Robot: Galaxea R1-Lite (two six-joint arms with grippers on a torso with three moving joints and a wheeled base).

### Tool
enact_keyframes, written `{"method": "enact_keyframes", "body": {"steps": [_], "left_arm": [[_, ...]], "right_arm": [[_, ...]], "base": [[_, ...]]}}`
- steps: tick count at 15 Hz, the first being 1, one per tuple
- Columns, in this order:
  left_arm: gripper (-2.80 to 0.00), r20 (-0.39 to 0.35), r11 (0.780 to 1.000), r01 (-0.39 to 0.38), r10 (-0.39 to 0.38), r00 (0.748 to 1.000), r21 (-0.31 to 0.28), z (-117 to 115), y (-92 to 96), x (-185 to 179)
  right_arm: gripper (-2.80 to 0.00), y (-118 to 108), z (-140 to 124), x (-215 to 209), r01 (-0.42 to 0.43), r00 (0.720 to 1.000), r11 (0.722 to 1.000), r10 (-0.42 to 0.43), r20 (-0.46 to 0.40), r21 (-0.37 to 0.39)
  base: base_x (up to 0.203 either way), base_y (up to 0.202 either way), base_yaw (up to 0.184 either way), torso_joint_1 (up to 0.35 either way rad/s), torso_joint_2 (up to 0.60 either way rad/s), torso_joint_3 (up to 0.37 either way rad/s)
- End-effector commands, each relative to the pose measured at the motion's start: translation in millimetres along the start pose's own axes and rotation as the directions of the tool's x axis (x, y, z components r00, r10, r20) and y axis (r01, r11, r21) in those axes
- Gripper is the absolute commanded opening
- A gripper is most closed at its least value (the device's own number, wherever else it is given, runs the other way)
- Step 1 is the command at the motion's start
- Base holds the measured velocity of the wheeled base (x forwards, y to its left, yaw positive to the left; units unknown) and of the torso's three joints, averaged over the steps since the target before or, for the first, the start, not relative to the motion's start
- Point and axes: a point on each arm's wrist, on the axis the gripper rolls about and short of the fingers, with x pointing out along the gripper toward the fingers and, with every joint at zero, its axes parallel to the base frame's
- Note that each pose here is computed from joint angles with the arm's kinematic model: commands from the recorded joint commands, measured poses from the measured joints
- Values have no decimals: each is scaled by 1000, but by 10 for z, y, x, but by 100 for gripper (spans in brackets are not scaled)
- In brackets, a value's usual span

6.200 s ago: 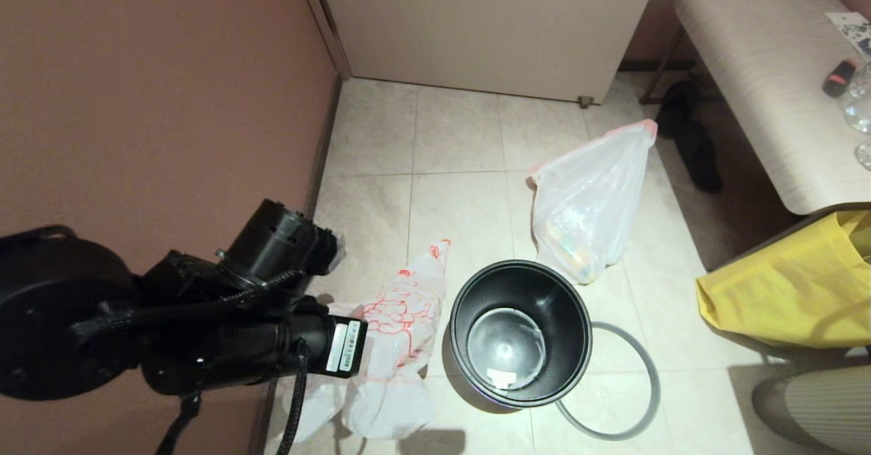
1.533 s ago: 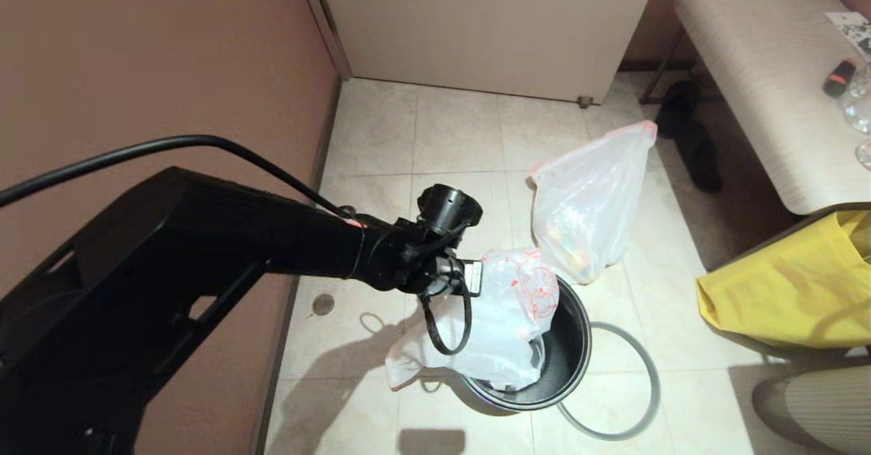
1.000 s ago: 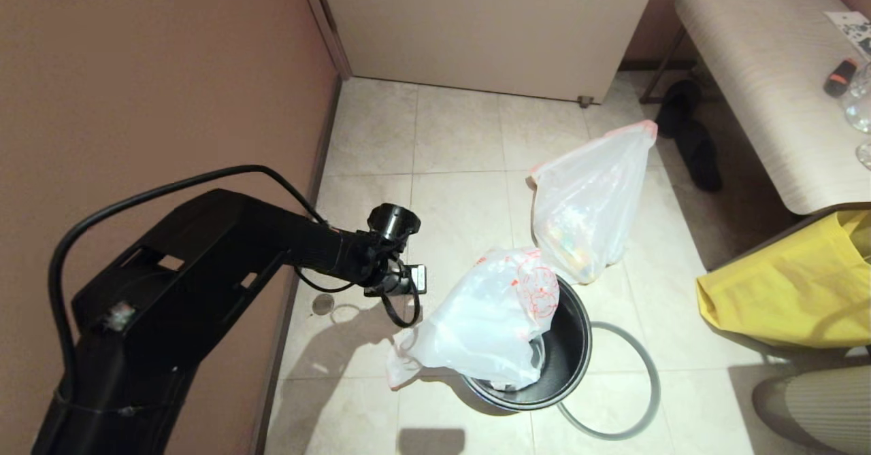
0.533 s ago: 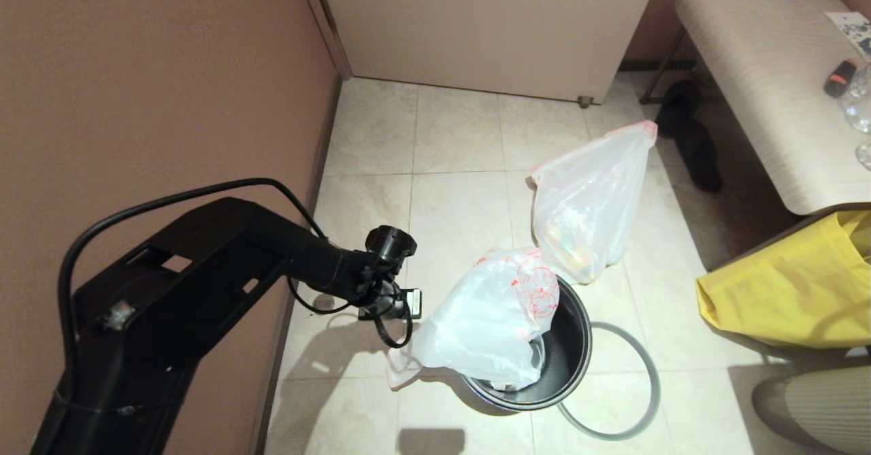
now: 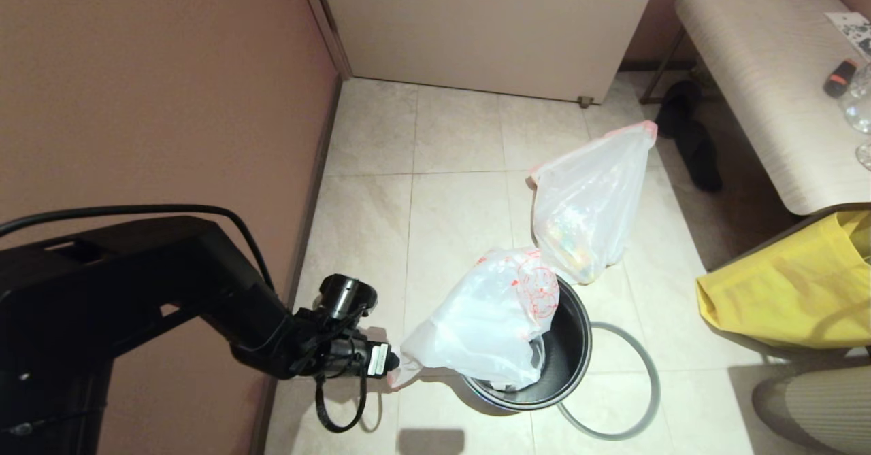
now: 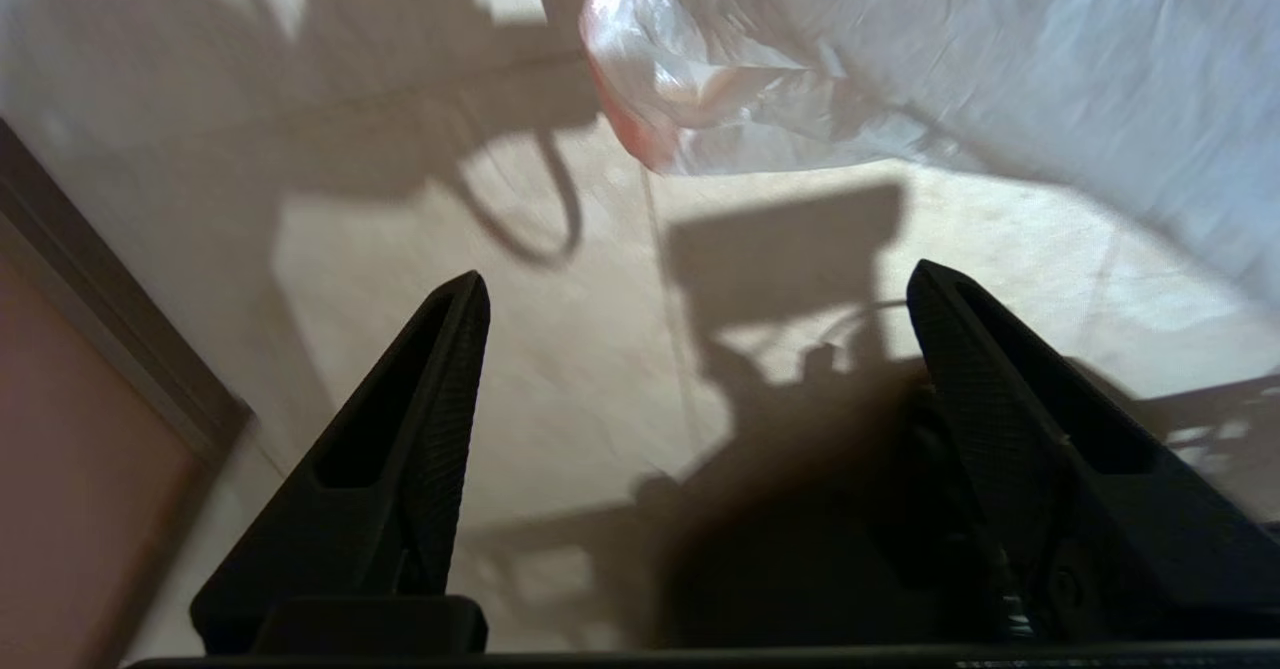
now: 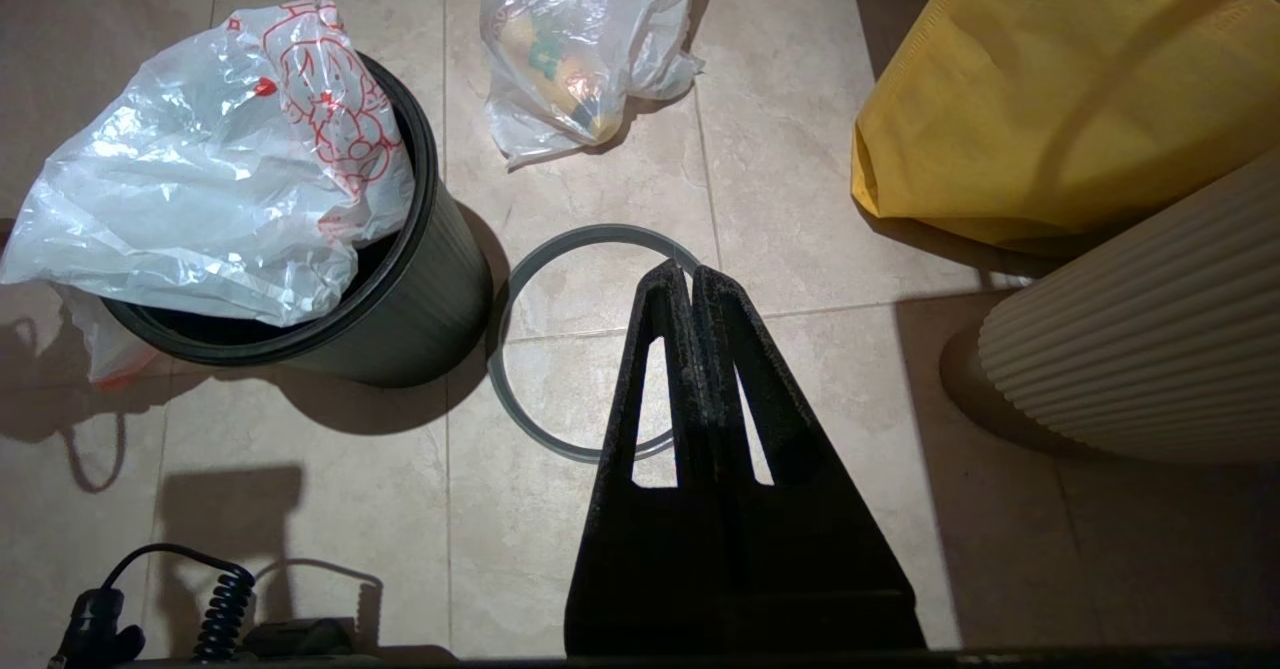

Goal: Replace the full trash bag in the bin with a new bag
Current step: Put the new garbage bag on the trash can

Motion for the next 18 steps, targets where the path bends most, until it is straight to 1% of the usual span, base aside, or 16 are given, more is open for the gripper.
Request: {"method": "enact_keyframes", "body": {"steps": [1, 2, 3, 4, 5, 7, 10, 12, 13, 14, 16, 17, 18], "left_arm": [[0, 149, 994, -17, 1, 989, 107, -46, 143, -17], [0, 218, 980, -46, 3, 976, 194, -69, 235, 64], [0, 263, 964, -75, 5, 965, 254, -102, 302, 166], [0, 290, 949, -88, -3, 957, 301, -134, 340, 253], [0, 300, 935, -72, -38, 953, 346, -140, 333, 286], [0, 300, 911, -17, -118, 947, 413, -147, 302, 224], [0, 261, 874, 68, -216, 941, 481, -267, 239, 42], [0, 218, 854, 106, -247, 944, 510, -409, 200, -39], [0, 222, 847, 115, -263, 939, 519, -399, 180, -35], [0, 240, 841, 109, -272, 932, 530, -333, 165, 5], [0, 279, 824, 76, -275, 920, 562, -179, 121, 174], [0, 290, 812, 69, -285, 914, 580, -125, 62, 207], [0, 282, 800, 78, -299, 912, 595, -125, -6, 214]], "right_arm": [[-280, 0, 1, 1, 0, 1000, 1000, 0, -1, 0], [-280, 0, 1, 1, 0, 1000, 1000, 0, -1, -1], [-280, 0, 1, 1, 0, 1000, 1000, 0, -1, -1], [-280, 0, 1, 1, 0, 1000, 1000, 0, -1, 1], [-280, 0, 0, 1, 0, 1000, 1000, 0, -1, 1], [-280, 0, 1, 1, 0, 1000, 1000, 0, -1, 1], [-280, 0, 1, 1, 0, 1000, 1000, 0, -1, 1], [-280, 0, 1, 1, 0, 1000, 1000, 0, -1, 1], [-280, 0, 1, 1, 0, 1000, 1000, 0, -1, 1], [-280, 0, 1, 1, 0, 1000, 1000, 0, -1, 1], [-280, 0, 1, 1, 0, 1000, 1000, 0, -1, -1], [-280, 0, 1, 1, 0, 1000, 1000, 0, -1, 1], [-280, 0, 1, 1, 0, 1000, 1000, 0, -1, 1]], "base": [[0, 0, 0, 0, 0, 0], [0, 0, 0, 0, 0, 0], [0, 0, 0, 0, 0, 0], [0, 0, 0, 0, 0, 0], [0, 0, 0, 0, 0, 0], [0, 0, 0, 0, 0, 0], [0, 0, 0, 0, 0, 0], [0, 0, 0, 0, 0, 0], [0, 0, 0, 0, 0, 0], [0, 0, 0, 0, 0, 0], [0, 0, 0, 0, 0, 0], [0, 0, 0, 0, 0, 0], [0, 0, 0, 0, 0, 0]]}}
